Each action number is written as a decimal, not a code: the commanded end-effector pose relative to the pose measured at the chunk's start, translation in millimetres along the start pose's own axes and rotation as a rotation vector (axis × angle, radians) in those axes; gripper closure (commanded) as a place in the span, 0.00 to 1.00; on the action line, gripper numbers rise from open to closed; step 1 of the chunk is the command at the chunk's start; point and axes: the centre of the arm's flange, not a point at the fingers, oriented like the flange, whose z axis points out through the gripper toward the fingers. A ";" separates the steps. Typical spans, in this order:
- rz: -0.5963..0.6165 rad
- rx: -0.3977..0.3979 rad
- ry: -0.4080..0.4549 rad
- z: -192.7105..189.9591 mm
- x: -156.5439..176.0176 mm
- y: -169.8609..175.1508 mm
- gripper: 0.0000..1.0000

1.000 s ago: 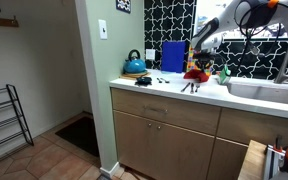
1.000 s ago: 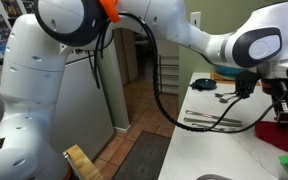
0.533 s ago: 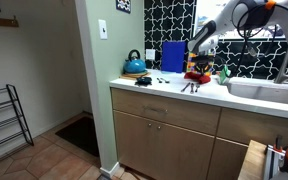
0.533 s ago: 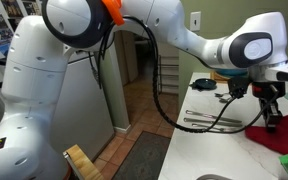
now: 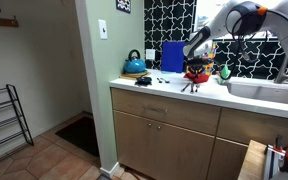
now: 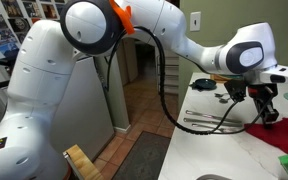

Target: Pick up the red towel and move it to the right in front of the checked board

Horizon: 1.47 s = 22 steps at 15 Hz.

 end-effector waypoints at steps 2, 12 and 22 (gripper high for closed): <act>-0.060 0.007 0.029 -4.6 -0.3 -11.9 0.63; -0.320 0.173 0.046 -145.2 -30.1 -14.1 0.00; -0.822 0.128 -0.194 -249.6 -117.3 2.7 0.00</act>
